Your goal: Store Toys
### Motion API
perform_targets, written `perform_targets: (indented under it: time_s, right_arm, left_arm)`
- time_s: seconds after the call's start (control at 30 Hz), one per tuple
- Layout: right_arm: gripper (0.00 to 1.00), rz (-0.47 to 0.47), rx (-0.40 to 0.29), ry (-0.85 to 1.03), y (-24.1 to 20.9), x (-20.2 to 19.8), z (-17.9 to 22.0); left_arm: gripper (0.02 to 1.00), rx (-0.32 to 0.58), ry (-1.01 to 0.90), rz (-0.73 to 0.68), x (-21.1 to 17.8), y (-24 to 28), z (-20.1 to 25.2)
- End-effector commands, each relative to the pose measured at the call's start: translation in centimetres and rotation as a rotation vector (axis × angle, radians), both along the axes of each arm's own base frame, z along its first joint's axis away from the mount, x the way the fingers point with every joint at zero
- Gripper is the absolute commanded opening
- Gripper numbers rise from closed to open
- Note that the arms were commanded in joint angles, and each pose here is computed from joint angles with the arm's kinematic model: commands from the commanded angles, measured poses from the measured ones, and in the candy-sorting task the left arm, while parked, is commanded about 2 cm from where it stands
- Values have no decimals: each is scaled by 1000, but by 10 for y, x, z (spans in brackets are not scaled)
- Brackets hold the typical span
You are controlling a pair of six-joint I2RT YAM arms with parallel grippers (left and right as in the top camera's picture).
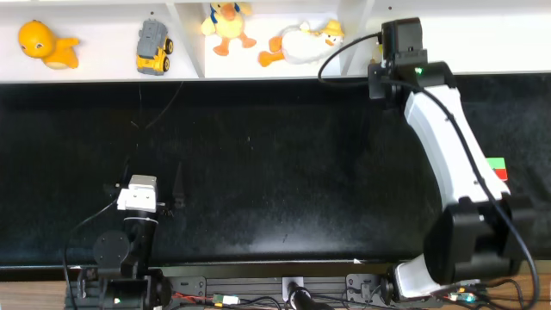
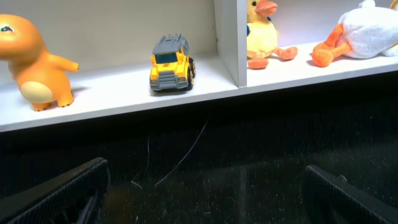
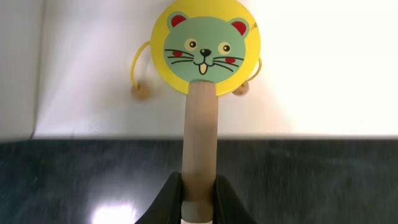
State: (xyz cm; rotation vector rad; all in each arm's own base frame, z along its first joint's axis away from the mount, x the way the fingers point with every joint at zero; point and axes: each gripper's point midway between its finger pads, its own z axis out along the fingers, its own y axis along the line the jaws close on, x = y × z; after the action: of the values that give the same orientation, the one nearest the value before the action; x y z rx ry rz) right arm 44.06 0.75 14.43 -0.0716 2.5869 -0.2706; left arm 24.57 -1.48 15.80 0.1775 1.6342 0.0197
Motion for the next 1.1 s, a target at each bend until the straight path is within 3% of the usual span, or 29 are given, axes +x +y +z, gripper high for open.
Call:
perform_targets:
  time_s: [0.03, 0.43, 0.53, 0.7, 0.77, 1.0, 1.1]
  right_arm:
    - [75, 25, 13, -38, -3, 24, 6]
    - [99, 59, 90, -97, 3, 56, -11]
    - [145, 65, 99, -108, 5, 58, -10]
    - [389, 65, 99, -110, 5, 59, -10]
    - [540, 63, 97, -104, 4, 58, -10]
    - [787, 61, 95, -58, 3, 39, -3]
    - [998, 39, 66, -52, -5, 26, 5]
  left_arm:
    - [998, -11, -1, 5, 0, 1, 0]
    - [998, -11, -1, 5, 0, 1, 0]
    - [998, -11, -1, 5, 0, 1, 0]
    - [998, -11, -1, 5, 0, 1, 0]
    - [998, -11, -1, 5, 0, 1, 0]
    - [998, -11, -1, 5, 0, 1, 0]
    - [998, -11, -1, 5, 0, 1, 0]
